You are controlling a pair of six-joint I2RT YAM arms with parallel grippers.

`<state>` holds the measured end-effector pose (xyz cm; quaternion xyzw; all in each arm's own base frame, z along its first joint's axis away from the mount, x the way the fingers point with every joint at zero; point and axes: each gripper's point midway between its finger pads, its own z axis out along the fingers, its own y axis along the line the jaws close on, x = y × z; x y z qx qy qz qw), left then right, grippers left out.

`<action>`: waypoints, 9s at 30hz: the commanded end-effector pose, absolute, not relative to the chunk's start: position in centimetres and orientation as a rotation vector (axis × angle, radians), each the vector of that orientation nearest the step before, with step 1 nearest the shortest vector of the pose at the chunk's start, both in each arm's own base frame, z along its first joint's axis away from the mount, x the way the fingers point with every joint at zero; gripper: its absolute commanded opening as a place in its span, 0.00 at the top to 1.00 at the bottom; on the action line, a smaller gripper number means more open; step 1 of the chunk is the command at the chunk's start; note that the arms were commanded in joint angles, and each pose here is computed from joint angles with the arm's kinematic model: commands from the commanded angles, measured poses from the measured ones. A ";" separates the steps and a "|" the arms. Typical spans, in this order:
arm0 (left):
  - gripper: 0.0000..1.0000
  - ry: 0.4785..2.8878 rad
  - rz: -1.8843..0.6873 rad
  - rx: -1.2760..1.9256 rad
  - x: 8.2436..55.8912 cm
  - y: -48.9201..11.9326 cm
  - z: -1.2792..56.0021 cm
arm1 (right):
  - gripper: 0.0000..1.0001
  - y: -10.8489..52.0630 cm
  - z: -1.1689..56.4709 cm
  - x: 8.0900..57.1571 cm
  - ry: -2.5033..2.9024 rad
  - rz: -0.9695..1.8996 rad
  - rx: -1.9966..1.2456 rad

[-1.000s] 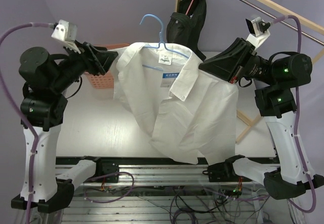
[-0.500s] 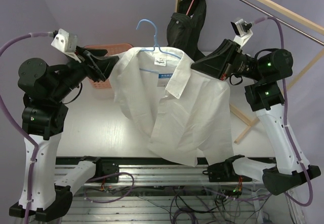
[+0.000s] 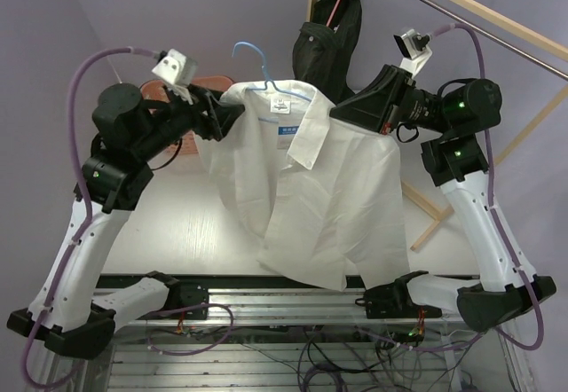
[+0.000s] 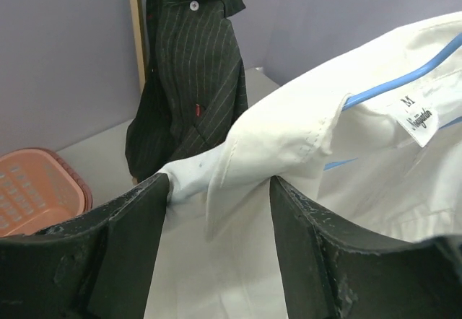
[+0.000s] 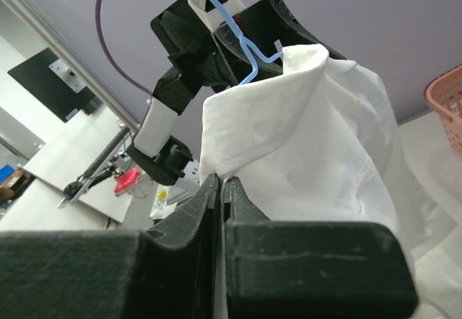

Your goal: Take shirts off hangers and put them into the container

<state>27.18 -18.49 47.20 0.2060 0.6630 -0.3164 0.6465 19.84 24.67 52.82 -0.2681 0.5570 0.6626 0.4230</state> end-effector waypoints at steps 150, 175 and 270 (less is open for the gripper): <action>0.93 1.493 -0.715 0.972 14.4 -18.4 44.5 | 0.45 23.1 49.4 15.2 1.580 0.904 -0.960; 0.93 1.461 -0.773 1.011 13.9 -19.3 44.7 | 0.74 23.9 45.9 15.9 1.639 0.882 -1.047; 0.22 1.852 -0.210 -0.007 23.8 -8.4 27.4 | 1.00 -0.7 54.3 24.6 1.528 -0.416 0.334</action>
